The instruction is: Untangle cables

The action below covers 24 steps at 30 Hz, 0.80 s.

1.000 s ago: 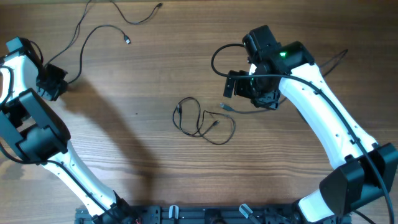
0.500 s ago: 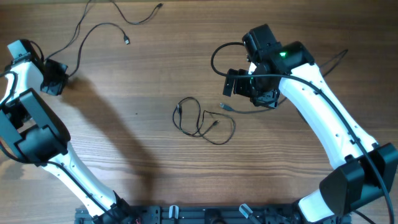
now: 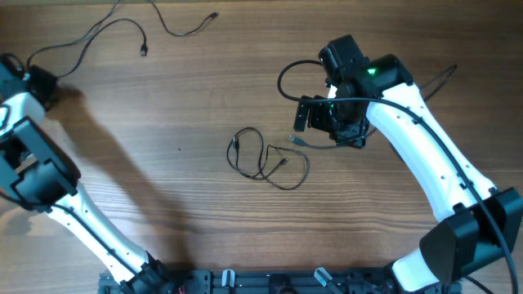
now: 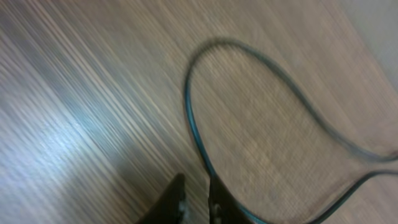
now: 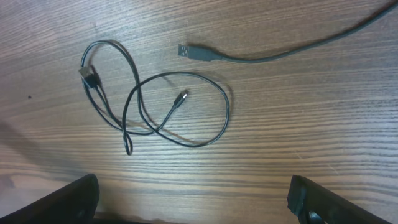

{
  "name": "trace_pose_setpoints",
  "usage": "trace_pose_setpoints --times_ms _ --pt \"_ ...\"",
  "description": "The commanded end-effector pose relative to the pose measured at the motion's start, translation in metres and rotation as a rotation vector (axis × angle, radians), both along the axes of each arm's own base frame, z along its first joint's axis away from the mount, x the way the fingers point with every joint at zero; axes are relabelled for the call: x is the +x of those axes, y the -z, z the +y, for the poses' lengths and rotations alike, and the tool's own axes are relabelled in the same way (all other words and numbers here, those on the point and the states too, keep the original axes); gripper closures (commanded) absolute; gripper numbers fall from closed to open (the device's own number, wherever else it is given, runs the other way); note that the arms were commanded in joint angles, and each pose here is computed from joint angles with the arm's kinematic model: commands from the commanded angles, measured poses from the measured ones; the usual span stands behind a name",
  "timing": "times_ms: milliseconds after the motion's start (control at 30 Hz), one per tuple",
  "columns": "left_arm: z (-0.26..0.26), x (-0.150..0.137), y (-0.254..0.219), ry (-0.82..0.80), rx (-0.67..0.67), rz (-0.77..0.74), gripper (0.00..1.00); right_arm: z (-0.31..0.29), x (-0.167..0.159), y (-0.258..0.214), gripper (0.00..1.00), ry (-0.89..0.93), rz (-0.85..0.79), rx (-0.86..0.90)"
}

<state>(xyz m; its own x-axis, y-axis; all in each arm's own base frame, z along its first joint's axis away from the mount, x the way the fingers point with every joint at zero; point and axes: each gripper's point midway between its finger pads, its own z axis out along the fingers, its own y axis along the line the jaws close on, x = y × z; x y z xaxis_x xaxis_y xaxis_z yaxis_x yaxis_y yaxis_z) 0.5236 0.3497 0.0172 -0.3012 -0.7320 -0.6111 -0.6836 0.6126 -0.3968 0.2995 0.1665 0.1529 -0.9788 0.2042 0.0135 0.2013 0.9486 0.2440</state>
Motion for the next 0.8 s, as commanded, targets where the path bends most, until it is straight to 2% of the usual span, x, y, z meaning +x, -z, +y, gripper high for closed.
trace_pose_setpoints --times_ms 0,33,67,100,133,200,267,300,367,400,467,533,667,700,733,767 --pt "-0.013 0.015 -0.101 0.123 -0.011 -0.162 0.45 0.002 -0.001 -0.006 0.00 -0.001 -0.012 0.016" --pt "-0.034 0.014 -0.120 0.195 -0.072 -0.188 0.42 0.003 0.000 -0.006 0.00 -0.001 -0.017 0.017" --pt "-0.055 0.011 -0.131 0.262 -0.141 -0.201 0.29 0.003 0.001 -0.006 0.00 0.000 -0.023 0.020" --pt "-0.077 0.007 -0.138 0.324 -0.223 -0.208 0.11 0.004 0.003 -0.006 0.00 -0.001 -0.030 0.022" --pt "-0.106 0.002 -0.142 0.381 -0.358 -0.209 0.00 0.003 0.004 -0.006 0.00 0.001 -0.037 0.019" --pt "-0.162 -0.017 -0.129 0.444 -0.612 -0.117 0.00 -0.003 0.008 -0.006 0.00 0.013 -0.047 -0.004" --pt "-0.203 -0.037 -0.110 0.443 -0.744 0.029 0.00 -0.006 0.009 -0.005 0.00 0.015 -0.055 -0.021" --pt "-0.237 -0.049 -0.104 0.514 -0.777 0.116 0.00 -0.011 0.011 -0.004 0.00 0.020 -0.068 -0.052" --pt "-0.280 -0.059 -0.103 0.665 -0.780 0.174 0.00 -0.022 0.015 -0.003 0.00 0.029 -0.091 -0.114" --pt "-0.318 -0.073 -0.104 0.806 -0.779 0.228 0.00 -0.026 0.016 -0.002 0.00 0.033 -0.096 -0.137" --pt "-0.368 -0.086 -0.103 0.972 -0.757 0.298 0.00 -0.028 0.015 -0.002 0.00 0.037 -0.090 -0.143" --pt "-0.405 -0.098 -0.092 1.045 -0.695 0.414 0.00 -0.034 0.017 -0.002 0.00 0.056 -0.088 -0.144" --pt "-0.469 -0.152 -0.067 1.186 -0.476 0.779 0.01 -0.068 0.026 -0.002 0.00 0.154 -0.070 -0.160" --pt "-0.486 -0.164 -0.065 1.231 -0.435 0.833 0.08 -0.082 0.028 -0.001 0.00 0.185 -0.064 -0.176" --pt "-0.506 -0.174 -0.065 1.283 -0.407 0.860 0.19 -0.093 0.028 -0.001 0.00 0.191 -0.059 -0.187" --pt "-0.522 -0.182 -0.064 1.329 -0.376 0.879 0.22 -0.100 0.028 -0.001 0.00 0.191 -0.053 -0.191"
